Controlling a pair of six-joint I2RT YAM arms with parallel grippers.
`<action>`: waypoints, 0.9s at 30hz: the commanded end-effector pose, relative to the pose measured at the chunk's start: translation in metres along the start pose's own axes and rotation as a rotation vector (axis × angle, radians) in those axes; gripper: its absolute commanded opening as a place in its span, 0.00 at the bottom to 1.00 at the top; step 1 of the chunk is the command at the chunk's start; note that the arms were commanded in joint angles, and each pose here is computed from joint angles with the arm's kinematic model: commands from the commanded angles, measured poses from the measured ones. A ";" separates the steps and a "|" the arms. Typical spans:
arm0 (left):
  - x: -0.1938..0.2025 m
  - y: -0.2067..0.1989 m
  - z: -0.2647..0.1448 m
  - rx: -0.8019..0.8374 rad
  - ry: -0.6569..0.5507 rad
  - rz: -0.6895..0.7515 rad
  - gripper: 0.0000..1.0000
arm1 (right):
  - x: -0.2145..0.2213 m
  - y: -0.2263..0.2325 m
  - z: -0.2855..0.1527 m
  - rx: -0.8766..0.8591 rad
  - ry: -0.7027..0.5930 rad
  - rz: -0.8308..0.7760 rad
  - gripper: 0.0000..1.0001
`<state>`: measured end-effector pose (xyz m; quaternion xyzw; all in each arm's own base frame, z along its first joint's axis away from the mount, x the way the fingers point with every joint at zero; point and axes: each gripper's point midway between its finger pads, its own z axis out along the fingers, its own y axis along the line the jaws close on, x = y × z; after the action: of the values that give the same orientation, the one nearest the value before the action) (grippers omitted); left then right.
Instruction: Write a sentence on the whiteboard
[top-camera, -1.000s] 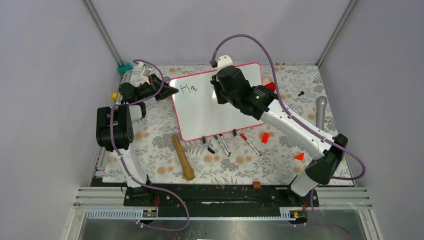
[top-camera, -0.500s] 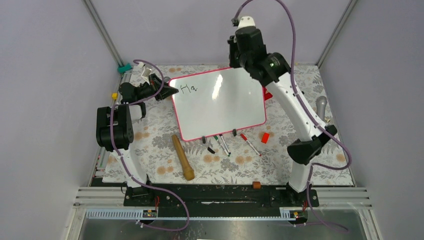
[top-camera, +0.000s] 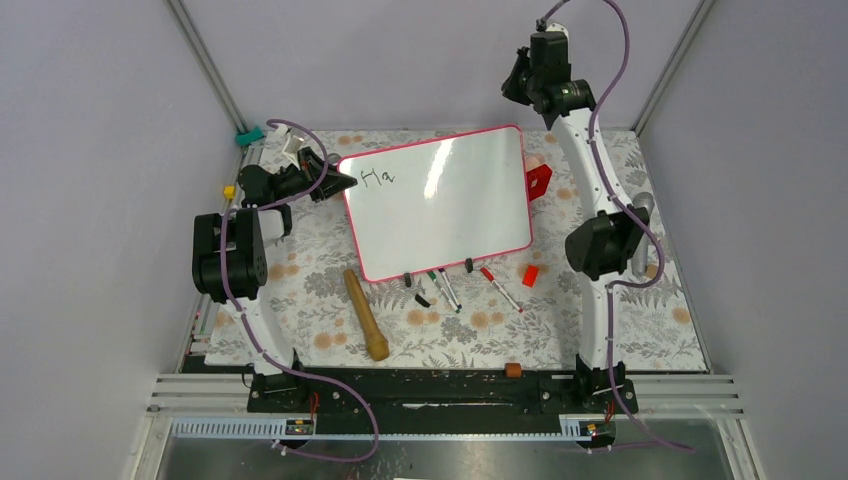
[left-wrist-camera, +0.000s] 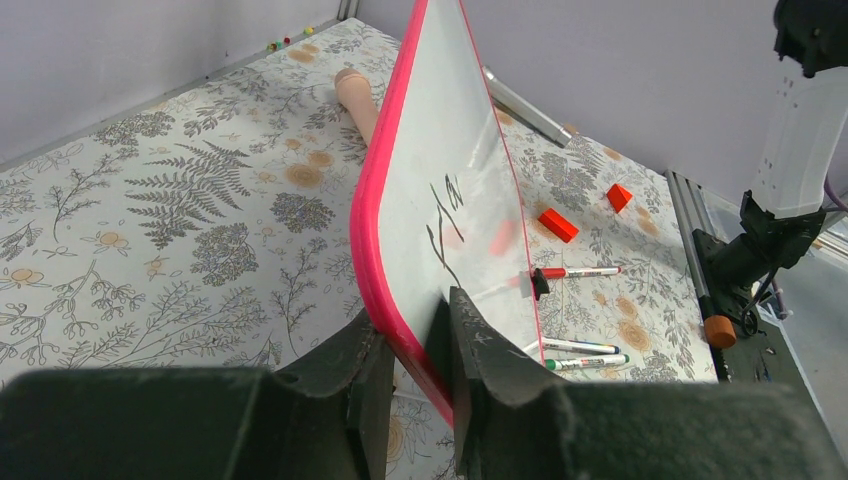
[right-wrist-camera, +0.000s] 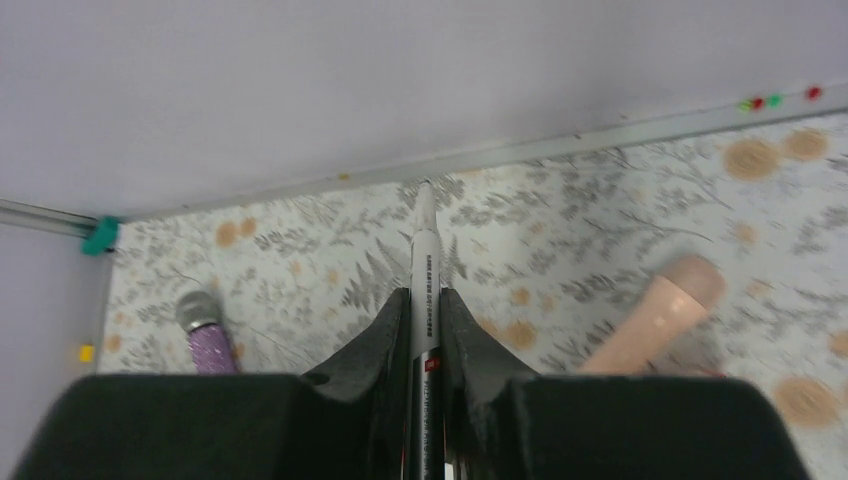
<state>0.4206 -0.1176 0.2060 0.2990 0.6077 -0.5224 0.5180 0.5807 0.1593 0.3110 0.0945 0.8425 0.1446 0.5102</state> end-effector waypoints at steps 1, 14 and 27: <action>0.044 -0.029 -0.005 0.250 0.178 0.240 0.00 | -0.033 0.042 0.026 -0.237 -0.133 0.108 0.00; 0.043 -0.027 -0.004 0.249 0.179 0.231 0.00 | 0.034 0.016 0.062 -0.342 0.125 0.305 0.00; 0.043 -0.026 -0.004 0.250 0.180 0.226 0.00 | 0.051 -0.004 0.013 -0.269 0.090 0.349 0.00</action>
<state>0.4195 -0.1187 0.2073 0.3082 0.6043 -0.5215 0.5175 0.5840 0.1664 0.1910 0.1837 0.8459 0.3229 0.3828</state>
